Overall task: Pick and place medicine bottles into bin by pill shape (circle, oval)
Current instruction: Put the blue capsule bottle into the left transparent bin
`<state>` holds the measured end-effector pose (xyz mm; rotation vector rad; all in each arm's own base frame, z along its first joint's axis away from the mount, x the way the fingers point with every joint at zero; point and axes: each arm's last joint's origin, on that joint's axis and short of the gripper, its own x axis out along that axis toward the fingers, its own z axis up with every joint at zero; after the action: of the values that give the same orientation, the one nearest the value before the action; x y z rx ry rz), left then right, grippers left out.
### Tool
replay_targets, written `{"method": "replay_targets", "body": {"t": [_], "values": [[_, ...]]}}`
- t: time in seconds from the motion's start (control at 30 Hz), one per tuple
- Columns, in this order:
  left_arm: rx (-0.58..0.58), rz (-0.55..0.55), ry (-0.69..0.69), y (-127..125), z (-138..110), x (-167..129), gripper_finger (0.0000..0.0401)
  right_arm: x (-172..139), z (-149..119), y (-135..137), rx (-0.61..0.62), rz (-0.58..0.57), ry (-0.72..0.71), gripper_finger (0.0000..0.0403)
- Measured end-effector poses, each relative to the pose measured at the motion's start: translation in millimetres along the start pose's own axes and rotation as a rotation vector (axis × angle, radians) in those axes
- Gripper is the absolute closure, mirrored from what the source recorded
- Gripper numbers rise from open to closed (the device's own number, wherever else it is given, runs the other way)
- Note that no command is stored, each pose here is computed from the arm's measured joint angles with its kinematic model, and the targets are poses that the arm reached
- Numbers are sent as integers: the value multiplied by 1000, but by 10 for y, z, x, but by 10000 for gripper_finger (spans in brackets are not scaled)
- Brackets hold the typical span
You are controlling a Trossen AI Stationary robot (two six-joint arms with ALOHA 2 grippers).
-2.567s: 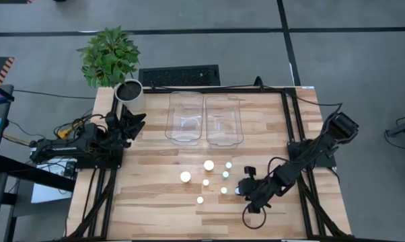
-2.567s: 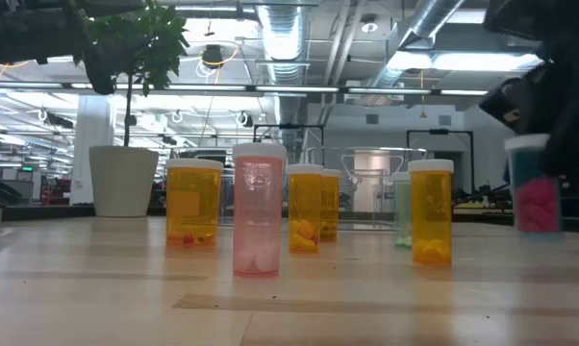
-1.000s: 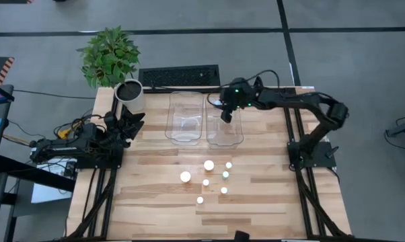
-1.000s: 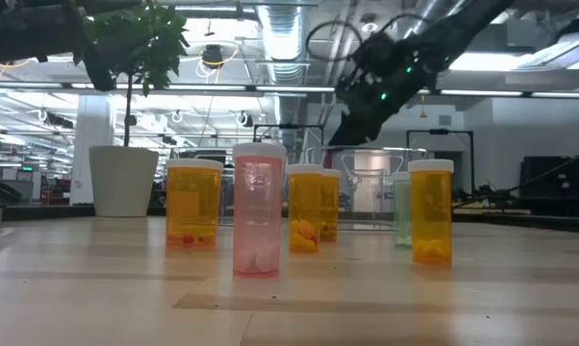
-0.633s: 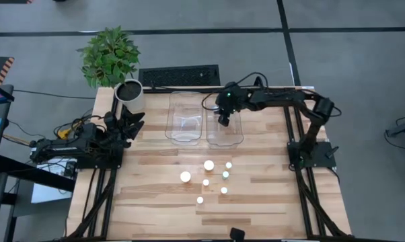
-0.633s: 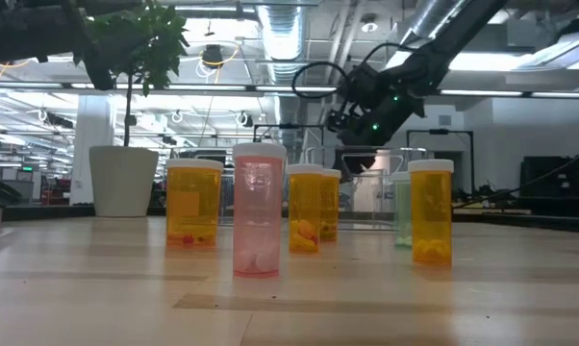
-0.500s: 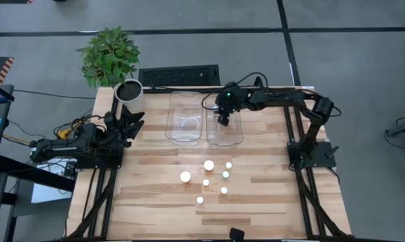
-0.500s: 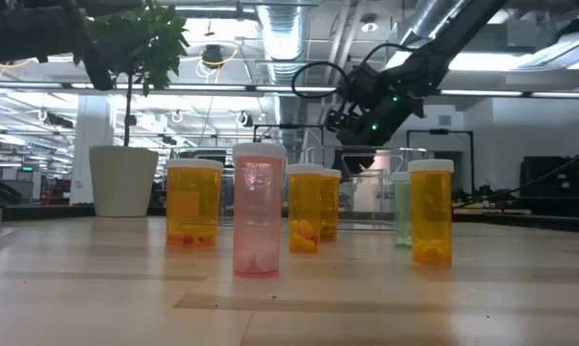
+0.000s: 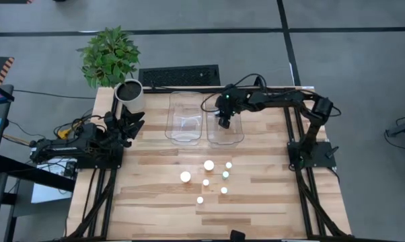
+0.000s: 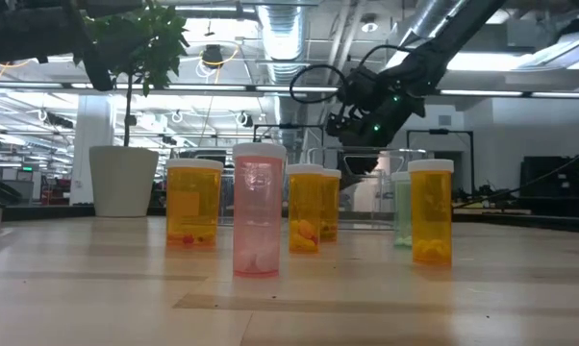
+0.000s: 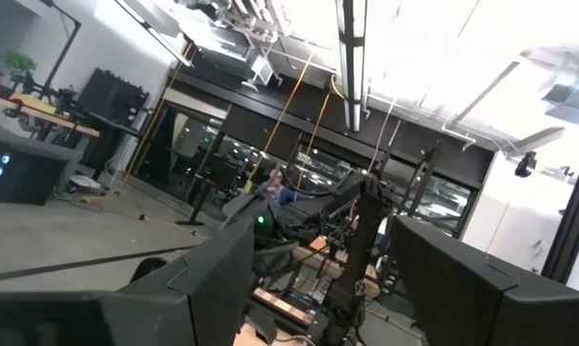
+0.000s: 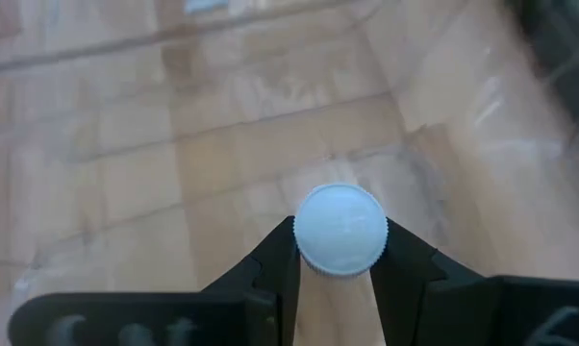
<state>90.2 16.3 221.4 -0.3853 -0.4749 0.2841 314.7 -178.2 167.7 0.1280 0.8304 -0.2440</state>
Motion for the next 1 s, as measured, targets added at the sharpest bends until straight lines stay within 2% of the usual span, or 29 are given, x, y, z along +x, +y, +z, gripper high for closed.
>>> {"method": "replay_targets", "body": {"t": [0.37,1.0], "values": [[5,0,0,0,0,0,161,-41,117,21,-44,5,3,289],[24,0,0,0,0,0,161,-33,96,78,-73,22,32,289]]}}
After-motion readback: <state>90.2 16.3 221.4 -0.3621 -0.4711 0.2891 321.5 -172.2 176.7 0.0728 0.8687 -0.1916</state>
